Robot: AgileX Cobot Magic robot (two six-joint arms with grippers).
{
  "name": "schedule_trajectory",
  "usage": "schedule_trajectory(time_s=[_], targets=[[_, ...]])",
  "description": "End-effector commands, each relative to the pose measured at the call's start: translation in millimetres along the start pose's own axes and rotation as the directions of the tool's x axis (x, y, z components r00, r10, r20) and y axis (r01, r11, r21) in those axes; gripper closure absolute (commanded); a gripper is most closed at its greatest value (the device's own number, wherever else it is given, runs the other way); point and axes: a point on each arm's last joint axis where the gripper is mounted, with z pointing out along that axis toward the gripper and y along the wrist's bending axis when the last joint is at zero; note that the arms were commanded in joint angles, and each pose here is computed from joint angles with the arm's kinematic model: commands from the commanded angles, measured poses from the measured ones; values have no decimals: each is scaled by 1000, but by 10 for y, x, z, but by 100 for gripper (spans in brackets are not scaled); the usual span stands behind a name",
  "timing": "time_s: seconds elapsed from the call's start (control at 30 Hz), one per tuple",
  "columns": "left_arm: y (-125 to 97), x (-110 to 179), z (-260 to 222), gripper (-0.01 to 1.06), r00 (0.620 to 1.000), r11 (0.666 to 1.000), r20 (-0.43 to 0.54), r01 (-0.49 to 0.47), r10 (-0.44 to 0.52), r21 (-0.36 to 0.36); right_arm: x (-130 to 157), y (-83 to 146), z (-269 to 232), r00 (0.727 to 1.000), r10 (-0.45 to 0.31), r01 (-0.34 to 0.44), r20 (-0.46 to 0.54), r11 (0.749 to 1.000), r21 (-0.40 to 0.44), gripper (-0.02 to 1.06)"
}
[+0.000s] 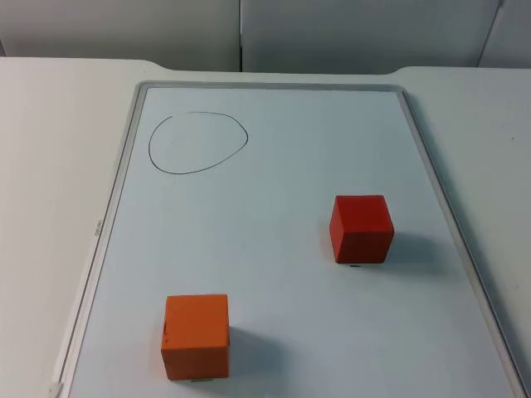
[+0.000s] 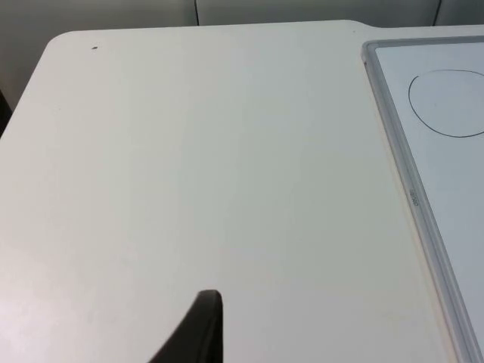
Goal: Pick up one cube with the left hand and another cube with the right hand. First place the cube in the right hand at the target position, then stack the cube in the left hand on top.
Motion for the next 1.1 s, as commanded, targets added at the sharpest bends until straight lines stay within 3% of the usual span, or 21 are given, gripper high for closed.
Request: schedule_trajectory(time_s=[0.0, 0.1, 0.13, 0.27, 0.3, 0.47, 0.63, 0.77, 1.07], targets=[[0, 10, 10, 0, 1000, 1000, 6, 4, -4, 0, -83, 53, 376, 994, 5, -5, -111, 1000, -3, 0], [0, 10, 10, 0, 1000, 1000, 6, 4, -4, 0, -34, 228, 1043, 961, 10, -1, -275, 999, 34, 0], [0, 10, 10, 0, 1000, 1000, 6, 4, -4, 0, -34, 228, 1043, 961, 10, -1, -275, 999, 34, 0], [0, 10, 10, 0, 1000, 1000, 6, 4, -4, 0, 170, 531, 1739, 910, 47, -29, -412, 998, 50, 0], [0, 10, 10, 0, 1000, 1000, 6, 4, -4, 0, 170, 531, 1739, 910, 47, -29, -412, 998, 50, 0], [0, 10, 10, 0, 1000, 1000, 6, 4, -4, 0, 472, 747, 2327, 853, 100, -49, -513, 993, 111, 0], [0, 10, 10, 0, 1000, 1000, 6, 4, -4, 0, 699, 804, 2667, 822, 136, -35, -553, 981, 189, 0], [0, 10, 10, 0, 1000, 1000, 6, 4, -4, 0, 807, 776, 2841, 810, 170, -49, -561, 973, 225, 0], [0, 10, 10, 0, 1000, 1000, 6, 4, -4, 0, 873, 780, 3074, 841, 209, -109, -500, 969, 222, 3]])
